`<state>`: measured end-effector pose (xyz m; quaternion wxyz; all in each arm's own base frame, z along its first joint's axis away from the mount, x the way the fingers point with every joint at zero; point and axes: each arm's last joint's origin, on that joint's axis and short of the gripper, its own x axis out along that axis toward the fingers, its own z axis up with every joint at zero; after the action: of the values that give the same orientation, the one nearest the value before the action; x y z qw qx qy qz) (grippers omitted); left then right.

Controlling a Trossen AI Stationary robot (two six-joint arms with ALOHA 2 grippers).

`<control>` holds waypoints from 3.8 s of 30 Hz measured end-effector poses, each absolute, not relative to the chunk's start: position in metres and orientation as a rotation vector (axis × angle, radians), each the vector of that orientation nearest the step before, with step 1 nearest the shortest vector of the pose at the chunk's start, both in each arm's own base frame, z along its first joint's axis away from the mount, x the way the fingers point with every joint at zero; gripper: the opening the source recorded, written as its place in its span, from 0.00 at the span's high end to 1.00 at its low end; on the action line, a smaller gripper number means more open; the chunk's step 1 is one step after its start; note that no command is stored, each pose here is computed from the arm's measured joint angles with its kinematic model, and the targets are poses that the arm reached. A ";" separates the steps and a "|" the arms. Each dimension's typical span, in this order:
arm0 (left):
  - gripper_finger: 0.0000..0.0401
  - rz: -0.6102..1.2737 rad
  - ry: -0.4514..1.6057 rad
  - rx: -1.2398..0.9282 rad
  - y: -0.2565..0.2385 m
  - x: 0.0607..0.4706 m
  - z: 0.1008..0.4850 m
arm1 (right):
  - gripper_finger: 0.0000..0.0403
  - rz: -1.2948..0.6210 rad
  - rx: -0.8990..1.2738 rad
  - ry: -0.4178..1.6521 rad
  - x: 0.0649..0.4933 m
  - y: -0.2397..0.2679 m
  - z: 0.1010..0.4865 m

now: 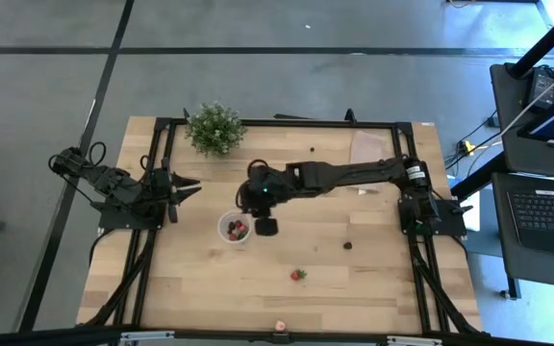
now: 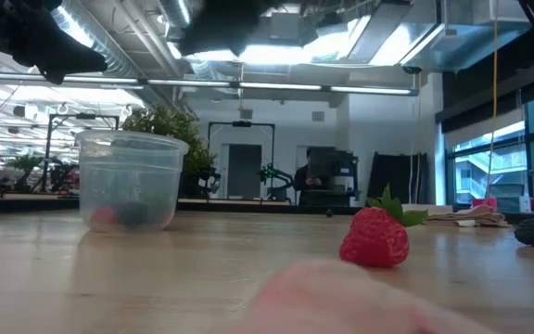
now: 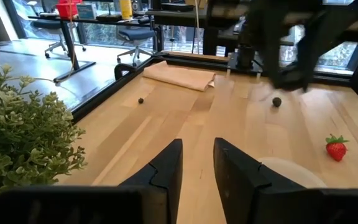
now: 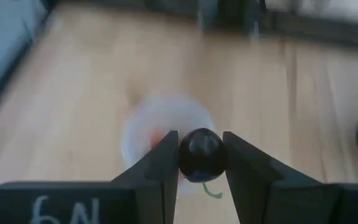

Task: Pick and placing Produce into tupperware
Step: Put the blueberry into the container, then put the blackberry into the container

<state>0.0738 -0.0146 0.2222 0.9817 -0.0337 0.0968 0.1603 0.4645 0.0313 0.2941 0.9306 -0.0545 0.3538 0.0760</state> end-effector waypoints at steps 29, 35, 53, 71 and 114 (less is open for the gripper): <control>0.69 0.324 0.202 -0.065 -0.015 0.074 0.221 | 0.72 0.227 0.006 0.791 0.511 0.039 0.189; 0.70 0.323 0.202 -0.064 -0.015 0.074 0.221 | 0.71 0.226 0.005 0.804 0.511 0.039 0.184; 0.78 0.324 0.202 -0.064 -0.015 0.074 0.221 | 0.58 0.247 -0.009 0.797 0.512 0.039 0.184; 0.86 0.324 0.202 -0.064 -0.015 0.074 0.221 | 0.29 0.209 -0.074 0.801 0.512 0.025 0.274; 0.96 0.348 0.225 -0.062 -0.014 0.073 0.218 | 0.30 -0.014 0.027 1.560 0.244 0.094 0.183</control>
<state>0.0726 -0.0136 0.2184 0.9781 -0.0306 0.1118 0.1727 0.2437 0.0936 0.1831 0.7110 0.0120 0.7031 -0.0065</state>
